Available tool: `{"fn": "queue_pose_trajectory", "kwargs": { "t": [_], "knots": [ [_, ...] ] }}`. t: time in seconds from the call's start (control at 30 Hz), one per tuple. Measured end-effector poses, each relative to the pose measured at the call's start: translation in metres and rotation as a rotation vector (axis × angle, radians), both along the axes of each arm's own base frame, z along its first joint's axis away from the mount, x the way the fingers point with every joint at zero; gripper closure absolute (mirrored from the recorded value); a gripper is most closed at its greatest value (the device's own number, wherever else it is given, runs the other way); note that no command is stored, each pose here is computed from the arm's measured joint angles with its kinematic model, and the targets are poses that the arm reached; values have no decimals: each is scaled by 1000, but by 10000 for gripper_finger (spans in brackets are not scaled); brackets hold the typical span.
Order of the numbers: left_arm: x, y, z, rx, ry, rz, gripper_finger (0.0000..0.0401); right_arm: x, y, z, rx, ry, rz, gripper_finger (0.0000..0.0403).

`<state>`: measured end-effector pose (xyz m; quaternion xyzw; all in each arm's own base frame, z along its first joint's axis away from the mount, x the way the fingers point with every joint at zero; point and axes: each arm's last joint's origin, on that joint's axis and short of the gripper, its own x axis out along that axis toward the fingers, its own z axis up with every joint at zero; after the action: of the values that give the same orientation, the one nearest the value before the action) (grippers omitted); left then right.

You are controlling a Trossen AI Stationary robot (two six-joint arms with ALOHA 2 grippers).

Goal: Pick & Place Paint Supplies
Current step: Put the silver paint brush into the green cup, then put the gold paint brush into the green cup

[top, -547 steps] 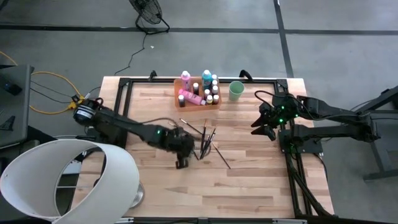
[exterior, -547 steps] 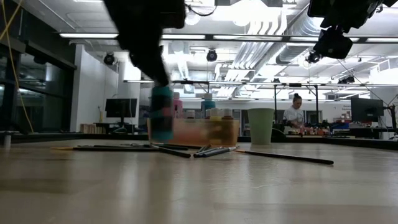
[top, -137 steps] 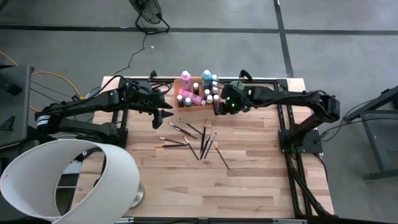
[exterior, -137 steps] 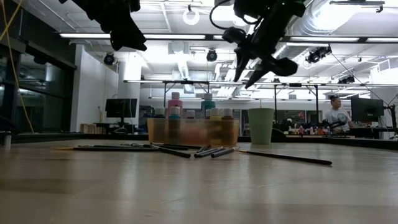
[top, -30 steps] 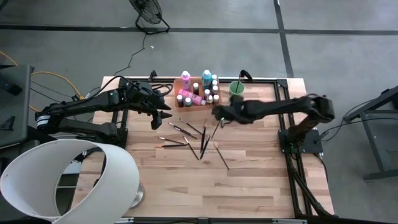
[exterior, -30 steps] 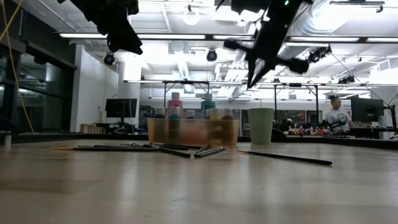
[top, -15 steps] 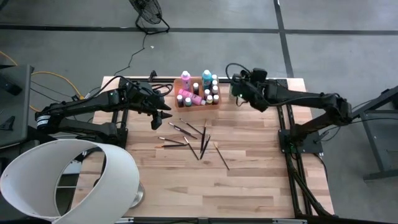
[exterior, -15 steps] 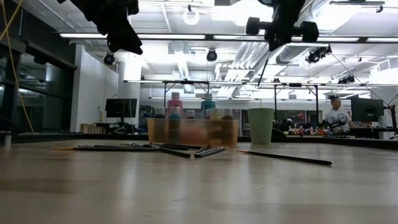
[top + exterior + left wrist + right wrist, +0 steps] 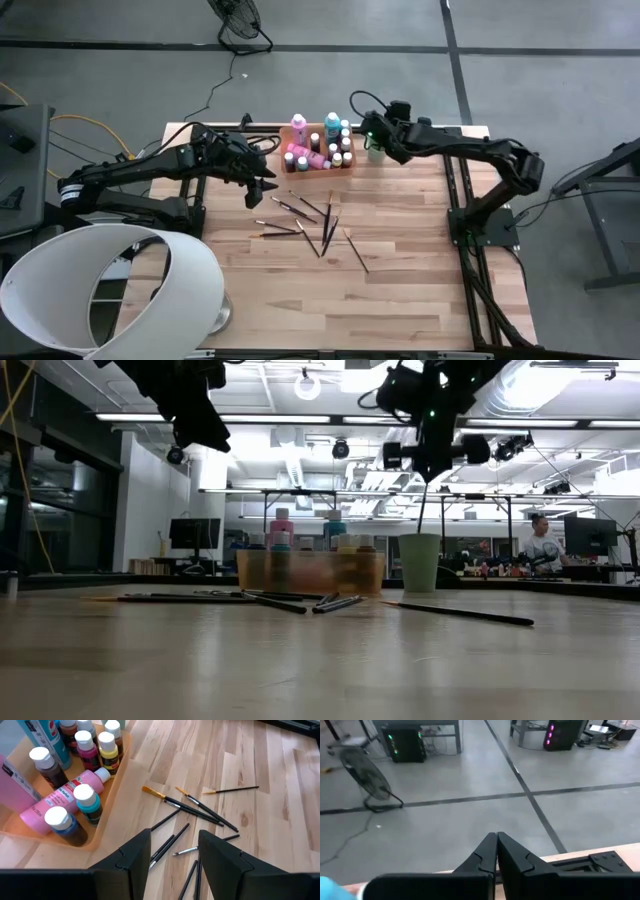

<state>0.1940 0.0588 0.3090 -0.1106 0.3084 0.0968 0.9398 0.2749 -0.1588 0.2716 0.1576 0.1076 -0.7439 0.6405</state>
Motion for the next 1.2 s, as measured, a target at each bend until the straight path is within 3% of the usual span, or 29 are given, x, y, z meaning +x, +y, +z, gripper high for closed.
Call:
{"fn": "queue_pose_trajectory", "kwargs": {
  "t": [0.2, 0.57, 0.9, 1.03, 1.2],
  "knots": [
    [-2, -1, 2, -4, -15, 5, 240, 5, -7, -16, 46, 75, 16, 399],
    [-15, -5, 13, 17, -74, 3, 240, 6, -8, -15, 51, 93, 31, 397],
    [-27, -10, 23, 27, -132, -22, 240, 7, -7, -13, 72, 188, 103, 333],
    [-32, -12, 26, 15, -158, -52, 240, 7, -2, -7, 130, 127, 189, 288],
    [-42, -16, 27, 9, -175, -71, 240, 10, 13, 1, 340, -47, 450, 249]
  ]
}}
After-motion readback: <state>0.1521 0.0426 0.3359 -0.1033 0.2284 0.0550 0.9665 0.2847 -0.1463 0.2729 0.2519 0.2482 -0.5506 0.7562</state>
